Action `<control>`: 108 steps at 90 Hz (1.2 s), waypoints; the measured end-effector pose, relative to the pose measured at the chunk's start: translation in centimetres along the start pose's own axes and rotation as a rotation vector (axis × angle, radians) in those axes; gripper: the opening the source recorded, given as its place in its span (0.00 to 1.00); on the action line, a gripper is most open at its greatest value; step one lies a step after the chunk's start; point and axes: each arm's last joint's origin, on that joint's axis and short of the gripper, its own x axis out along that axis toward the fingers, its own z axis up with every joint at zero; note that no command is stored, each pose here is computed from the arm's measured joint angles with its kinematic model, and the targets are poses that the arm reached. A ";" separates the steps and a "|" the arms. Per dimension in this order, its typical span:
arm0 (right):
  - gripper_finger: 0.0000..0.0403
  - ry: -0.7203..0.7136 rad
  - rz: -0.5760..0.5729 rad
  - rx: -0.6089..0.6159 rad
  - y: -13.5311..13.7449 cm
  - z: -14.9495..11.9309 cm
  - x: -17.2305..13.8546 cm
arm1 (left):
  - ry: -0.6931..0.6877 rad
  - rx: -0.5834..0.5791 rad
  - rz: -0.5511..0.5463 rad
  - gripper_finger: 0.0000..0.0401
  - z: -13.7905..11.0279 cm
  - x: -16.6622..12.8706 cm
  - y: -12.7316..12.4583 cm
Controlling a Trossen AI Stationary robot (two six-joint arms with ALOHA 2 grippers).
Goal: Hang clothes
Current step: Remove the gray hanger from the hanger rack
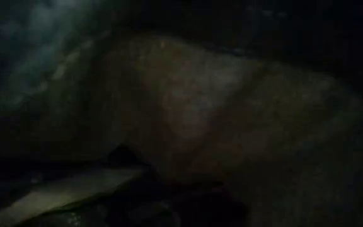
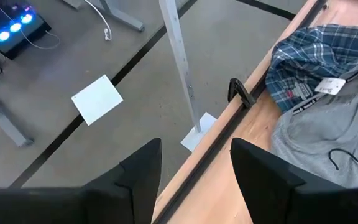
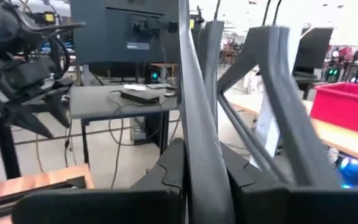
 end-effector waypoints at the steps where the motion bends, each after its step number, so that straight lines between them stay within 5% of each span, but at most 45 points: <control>1: 0.07 0.003 0.002 0.002 0.1 0.0 0.0 | 0.001 0.001 0.000 0.44 0.0 0.0 0.0; 48: 0.06 0.069 0.116 0.050 5.2 2.1 -1.1 | -0.006 0.034 0.067 0.44 -0.1 -1.7 0.0; 75: 0.06 0.231 0.232 0.273 10.4 2.5 -2.3 | -0.097 0.037 0.166 0.44 -0.2 -6.5 -0.4; 108: 0.06 0.313 0.313 0.698 18.3 -5.3 1.1 | -0.361 -0.032 0.234 0.44 0.0 -12.9 -1.2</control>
